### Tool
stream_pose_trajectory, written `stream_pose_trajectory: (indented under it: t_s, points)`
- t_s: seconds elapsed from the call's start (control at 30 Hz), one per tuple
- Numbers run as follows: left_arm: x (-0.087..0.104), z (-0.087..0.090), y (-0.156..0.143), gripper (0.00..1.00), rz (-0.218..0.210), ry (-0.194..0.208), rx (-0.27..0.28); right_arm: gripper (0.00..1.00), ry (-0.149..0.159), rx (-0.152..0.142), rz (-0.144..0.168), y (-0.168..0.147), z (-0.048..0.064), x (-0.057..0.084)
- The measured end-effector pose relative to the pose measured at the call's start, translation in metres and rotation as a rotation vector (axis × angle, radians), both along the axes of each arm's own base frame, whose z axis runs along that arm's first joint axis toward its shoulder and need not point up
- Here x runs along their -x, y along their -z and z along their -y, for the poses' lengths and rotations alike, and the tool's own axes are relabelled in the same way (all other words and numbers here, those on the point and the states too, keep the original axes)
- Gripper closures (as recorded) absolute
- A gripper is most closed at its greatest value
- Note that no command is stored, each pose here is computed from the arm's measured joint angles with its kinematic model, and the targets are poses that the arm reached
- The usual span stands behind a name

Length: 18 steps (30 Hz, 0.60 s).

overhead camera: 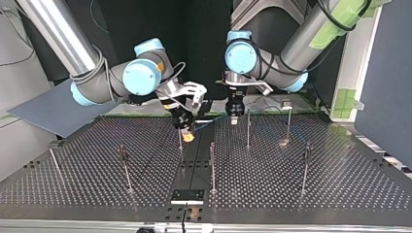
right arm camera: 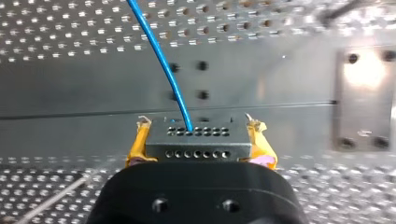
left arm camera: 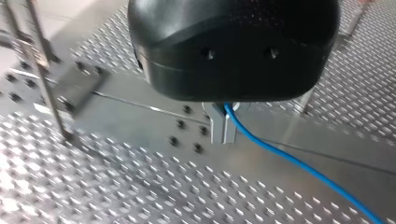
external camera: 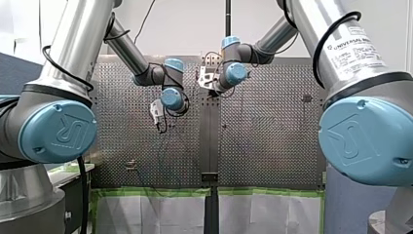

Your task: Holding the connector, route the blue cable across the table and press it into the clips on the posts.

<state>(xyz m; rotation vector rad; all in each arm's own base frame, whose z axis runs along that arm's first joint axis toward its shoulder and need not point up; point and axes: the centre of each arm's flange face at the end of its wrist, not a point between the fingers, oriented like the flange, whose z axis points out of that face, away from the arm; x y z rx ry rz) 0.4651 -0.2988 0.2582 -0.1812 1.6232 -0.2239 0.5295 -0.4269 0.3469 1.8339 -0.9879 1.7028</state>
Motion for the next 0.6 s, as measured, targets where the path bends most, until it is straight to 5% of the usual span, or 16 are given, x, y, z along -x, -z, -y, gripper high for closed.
stream_pose_trajectory:
  t_s: [0.3,0.6]
  points:
    - [0.011,-0.008,-0.048,0.99,0.058,0.004,0.027,1.0,-0.001,0.034,0.029,-0.043,-0.013,0.011]
    - [0.019,-0.013,-0.103,0.99,0.138,0.004,0.06,1.0,0.007,0.053,0.044,-0.06,-0.015,0.017]
